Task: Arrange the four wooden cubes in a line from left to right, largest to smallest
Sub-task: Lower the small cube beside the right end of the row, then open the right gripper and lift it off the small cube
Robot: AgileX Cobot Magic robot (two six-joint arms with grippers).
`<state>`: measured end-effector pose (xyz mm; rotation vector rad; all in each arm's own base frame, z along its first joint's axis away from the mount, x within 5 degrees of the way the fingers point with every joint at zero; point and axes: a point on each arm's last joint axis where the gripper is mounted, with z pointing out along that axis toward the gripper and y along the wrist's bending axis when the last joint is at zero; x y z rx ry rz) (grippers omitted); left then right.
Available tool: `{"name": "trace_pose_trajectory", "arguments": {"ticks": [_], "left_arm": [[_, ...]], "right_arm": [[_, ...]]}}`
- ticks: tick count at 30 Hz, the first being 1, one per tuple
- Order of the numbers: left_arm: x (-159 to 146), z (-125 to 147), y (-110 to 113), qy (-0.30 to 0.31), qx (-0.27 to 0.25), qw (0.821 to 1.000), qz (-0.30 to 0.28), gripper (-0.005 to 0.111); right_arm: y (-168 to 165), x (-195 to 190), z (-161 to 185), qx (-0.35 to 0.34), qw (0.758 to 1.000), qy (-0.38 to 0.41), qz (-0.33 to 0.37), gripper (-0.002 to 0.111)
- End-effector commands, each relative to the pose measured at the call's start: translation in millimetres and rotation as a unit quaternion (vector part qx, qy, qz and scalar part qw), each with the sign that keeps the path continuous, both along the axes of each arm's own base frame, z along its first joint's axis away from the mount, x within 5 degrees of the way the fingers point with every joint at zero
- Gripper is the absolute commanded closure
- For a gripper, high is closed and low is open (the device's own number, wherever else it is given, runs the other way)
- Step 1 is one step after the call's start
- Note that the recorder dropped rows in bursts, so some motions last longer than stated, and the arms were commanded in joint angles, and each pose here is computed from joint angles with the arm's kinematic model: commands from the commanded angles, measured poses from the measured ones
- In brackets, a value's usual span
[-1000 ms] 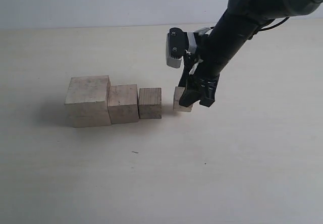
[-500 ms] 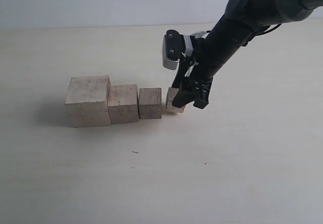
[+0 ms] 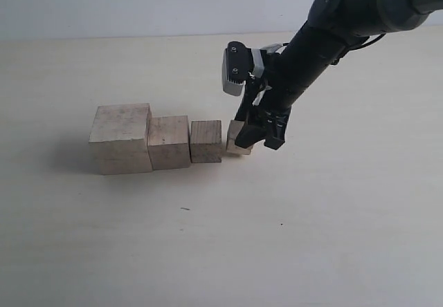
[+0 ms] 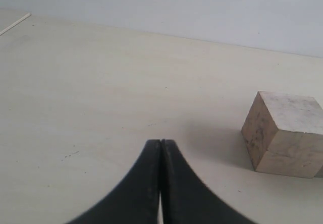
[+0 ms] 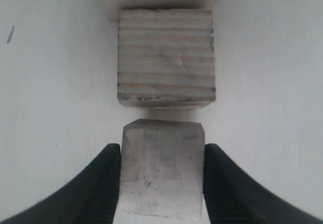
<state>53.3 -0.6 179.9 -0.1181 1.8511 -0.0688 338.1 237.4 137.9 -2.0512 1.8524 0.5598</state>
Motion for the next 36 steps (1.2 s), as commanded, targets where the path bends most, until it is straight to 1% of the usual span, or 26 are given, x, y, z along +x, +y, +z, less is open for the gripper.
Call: {"name": "trace_pose_trajectory", "arguments": {"ticks": [1,3,7,11,14,17,20,21,22,24,25,28,31,36], "left_arm": [[-0.2,1.0,-0.2,-0.006,0.0,1.0,-0.002,0.107],[-0.2,1.0,-0.2,-0.006,0.0,1.0,-0.002,0.107],[-0.2,1.0,-0.2,-0.006,0.0,1.0,-0.002,0.107],[-0.2,1.0,-0.2,-0.006,0.0,1.0,-0.002,0.107],[-0.2,1.0,-0.2,-0.006,0.0,1.0,-0.002,0.107],[-0.2,1.0,-0.2,-0.006,0.0,1.0,-0.002,0.107],[-0.2,1.0,-0.2,-0.006,0.0,1.0,-0.002,0.107],[-0.2,1.0,-0.2,-0.006,0.0,1.0,-0.002,0.107],[-0.2,1.0,-0.2,-0.006,0.0,1.0,-0.002,0.107],[-0.2,1.0,-0.2,-0.006,0.0,1.0,-0.002,0.107],[-0.2,1.0,-0.2,-0.006,0.0,1.0,-0.002,0.107],[-0.2,1.0,-0.2,-0.006,0.0,1.0,-0.002,0.107],[-0.2,1.0,-0.2,-0.006,0.0,1.0,-0.002,0.107],[-0.2,1.0,-0.2,-0.006,0.0,1.0,-0.002,0.107]], "right_arm": [[0.7,-0.4,0.6,0.004,1.0,-0.001,0.001,0.072],[0.9,-0.3,0.6,0.005,1.0,-0.002,0.0,0.065],[1.3,-0.3,0.9,0.008,1.0,0.0,-0.002,0.056],[2.0,-0.4,1.3,0.012,1.0,0.002,-0.006,0.052],[2.1,-0.5,4.8,0.014,1.0,0.003,-0.014,0.051],[-2.0,-2.0,29.8,0.01,0.999,-0.014,-0.038,0.052],[-7.3,-4.4,55.8,0.006,0.995,-0.013,-0.103,0.052],[-9.1,-4.1,55.9,-0.004,0.992,-0.007,-0.123,0.054],[-13.3,-2.9,53.0,-0.03,0.988,0.0,-0.153,0.057],[-19.9,1.3,36.7,-0.082,0.978,0.01,-0.192,0.067],[-21.1,2.4,30.3,-0.094,0.974,0.016,-0.204,0.07],[-20.7,3.8,14.2,-0.109,0.966,0.042,-0.231,0.08],[-17.6,3.4,1.2,-0.108,0.956,0.079,-0.262,0.089],[-16.0,3.2,-10.3,-0.111,0.949,0.102,-0.277,0.106]]}}
